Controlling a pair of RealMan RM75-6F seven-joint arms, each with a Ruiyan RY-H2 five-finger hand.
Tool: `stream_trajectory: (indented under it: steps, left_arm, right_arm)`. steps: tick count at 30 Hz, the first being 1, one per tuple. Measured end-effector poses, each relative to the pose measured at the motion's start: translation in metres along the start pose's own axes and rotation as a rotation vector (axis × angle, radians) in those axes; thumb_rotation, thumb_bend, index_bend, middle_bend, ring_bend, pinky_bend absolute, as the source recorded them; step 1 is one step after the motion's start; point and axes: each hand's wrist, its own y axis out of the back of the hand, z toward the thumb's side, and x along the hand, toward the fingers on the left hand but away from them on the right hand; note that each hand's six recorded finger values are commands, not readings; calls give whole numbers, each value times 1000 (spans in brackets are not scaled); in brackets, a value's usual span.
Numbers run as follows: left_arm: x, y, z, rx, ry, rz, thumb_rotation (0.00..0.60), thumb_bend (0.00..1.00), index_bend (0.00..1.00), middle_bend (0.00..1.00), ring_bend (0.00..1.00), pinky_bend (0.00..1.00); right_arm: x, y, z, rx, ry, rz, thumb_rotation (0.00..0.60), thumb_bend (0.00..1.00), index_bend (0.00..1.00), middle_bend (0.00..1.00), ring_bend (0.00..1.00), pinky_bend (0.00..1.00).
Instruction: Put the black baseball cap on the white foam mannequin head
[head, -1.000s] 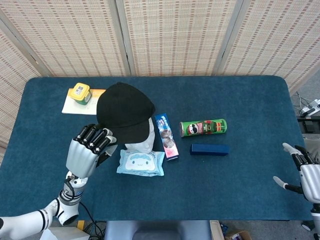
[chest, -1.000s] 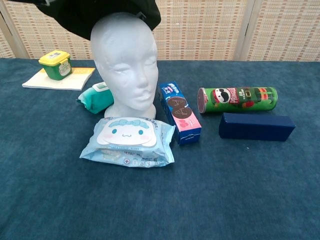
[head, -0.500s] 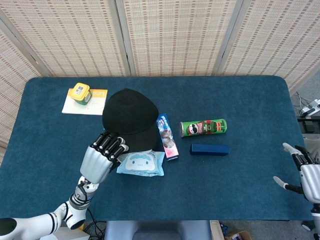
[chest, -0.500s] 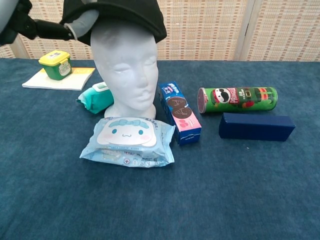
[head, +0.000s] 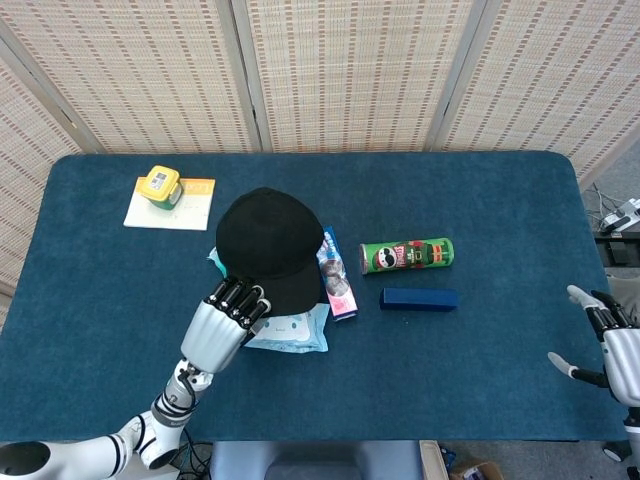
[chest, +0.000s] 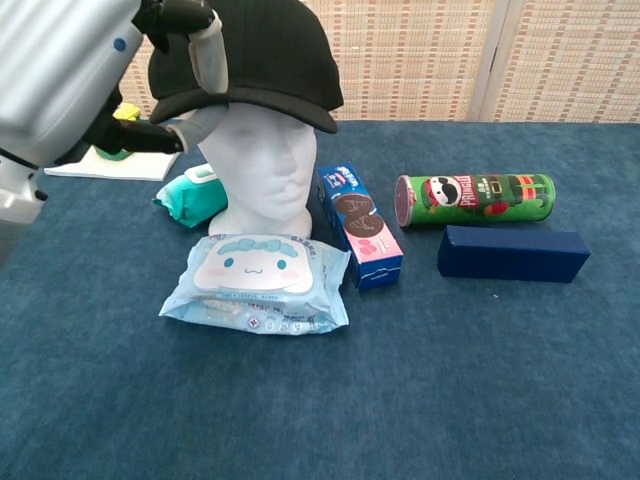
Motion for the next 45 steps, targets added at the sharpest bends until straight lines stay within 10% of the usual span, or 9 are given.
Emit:
stream_trajectory:
  steps: [18, 45]
  left_arm:
    - [-16, -5, 2, 28, -7, -79, 600, 103, 161, 495, 360, 443]
    - [-41, -9, -24, 106, 74, -195, 600, 0, 43, 295, 231, 367]
  right_arm:
    - [0, 0, 0, 2, 0, 0, 600, 0, 150, 269, 155, 449]
    - [-1, 0, 0, 2, -4, 0, 600, 0, 151, 269, 155, 449]
